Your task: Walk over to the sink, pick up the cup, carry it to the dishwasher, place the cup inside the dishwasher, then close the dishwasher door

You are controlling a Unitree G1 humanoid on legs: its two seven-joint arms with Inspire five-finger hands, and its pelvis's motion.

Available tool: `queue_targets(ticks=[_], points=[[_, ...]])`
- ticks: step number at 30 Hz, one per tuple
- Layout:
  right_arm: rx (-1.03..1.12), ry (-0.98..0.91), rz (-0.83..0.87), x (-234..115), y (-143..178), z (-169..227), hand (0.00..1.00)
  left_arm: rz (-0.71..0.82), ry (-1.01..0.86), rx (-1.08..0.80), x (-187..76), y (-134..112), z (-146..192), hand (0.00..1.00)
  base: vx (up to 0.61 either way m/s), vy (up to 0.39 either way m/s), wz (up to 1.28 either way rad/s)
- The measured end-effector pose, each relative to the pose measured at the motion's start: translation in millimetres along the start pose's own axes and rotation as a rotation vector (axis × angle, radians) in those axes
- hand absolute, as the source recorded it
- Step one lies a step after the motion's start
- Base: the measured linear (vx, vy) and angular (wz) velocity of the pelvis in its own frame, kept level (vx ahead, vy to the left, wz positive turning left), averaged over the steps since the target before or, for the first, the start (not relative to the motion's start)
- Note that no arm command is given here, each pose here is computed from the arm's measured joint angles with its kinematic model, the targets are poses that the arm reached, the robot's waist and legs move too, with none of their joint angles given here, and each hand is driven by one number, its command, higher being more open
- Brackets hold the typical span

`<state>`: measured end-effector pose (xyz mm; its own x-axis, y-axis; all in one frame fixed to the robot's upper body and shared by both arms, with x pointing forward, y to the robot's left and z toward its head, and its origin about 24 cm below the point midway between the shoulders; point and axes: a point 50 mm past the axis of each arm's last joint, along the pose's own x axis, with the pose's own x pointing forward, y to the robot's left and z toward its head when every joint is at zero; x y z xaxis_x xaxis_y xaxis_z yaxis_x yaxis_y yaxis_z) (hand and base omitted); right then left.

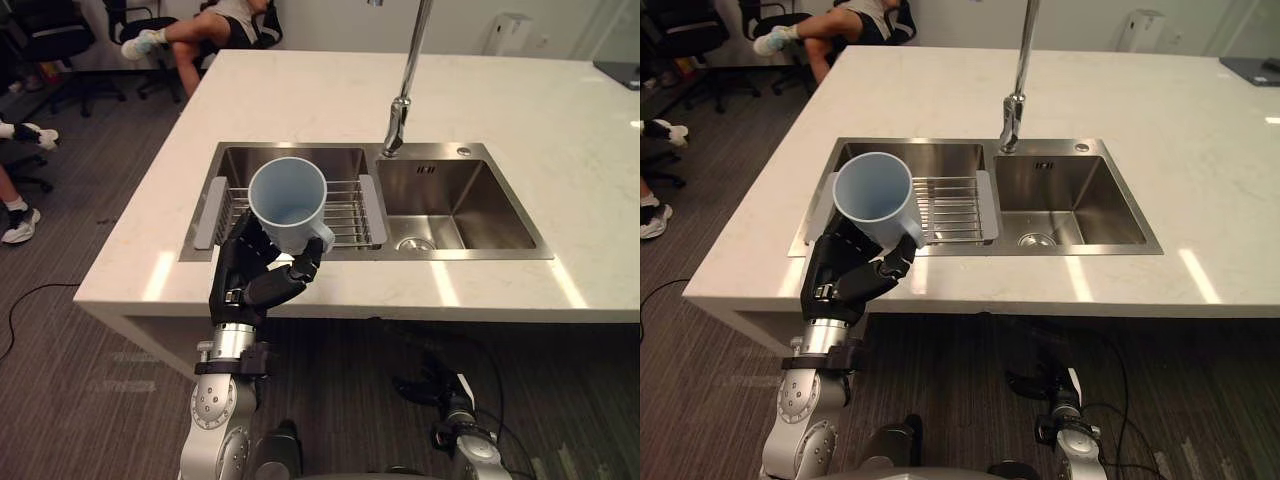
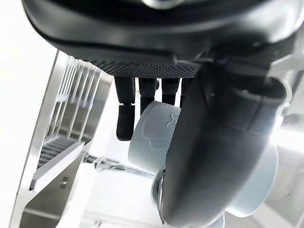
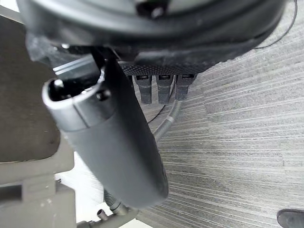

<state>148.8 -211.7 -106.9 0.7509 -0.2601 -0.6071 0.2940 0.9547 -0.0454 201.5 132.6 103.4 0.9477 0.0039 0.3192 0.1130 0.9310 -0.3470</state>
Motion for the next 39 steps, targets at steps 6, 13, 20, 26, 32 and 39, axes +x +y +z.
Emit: queue_targets(ticks=[6, 13, 20, 26, 32, 39], points=[[0.010, -0.030, -0.043, -11, -14, 0, 0.90, -0.092, -0.029, -0.064, 6, -22, 1, 0.30, -0.17, 0.258, 0.72], [0.059, 0.131, 0.013, -13, 13, -36, 0.90, -0.067, 0.132, 0.029, 7, -3, -34, 0.30, -0.04, 0.205, 0.33], [0.035, 0.133, 0.009, -11, 6, -35, 0.90, -0.088, 0.140, 0.020, 7, -8, -35, 0.30, -0.03, -0.013, 0.05], [0.021, 0.091, 0.037, -12, 14, -27, 0.90, -0.094, 0.114, 0.010, 8, -11, -30, 0.30, -0.06, -0.091, 0.53], [0.025, -0.021, 0.096, -8, 32, 0, 0.90, -0.057, 0.059, -0.028, 5, -13, -18, 0.30, 0.04, -0.092, 0.47], [0.001, -0.032, 0.139, -9, 45, 2, 0.90, 0.014, 0.094, -0.023, -5, -2, -22, 0.30, -0.02, -0.054, 0.87]])
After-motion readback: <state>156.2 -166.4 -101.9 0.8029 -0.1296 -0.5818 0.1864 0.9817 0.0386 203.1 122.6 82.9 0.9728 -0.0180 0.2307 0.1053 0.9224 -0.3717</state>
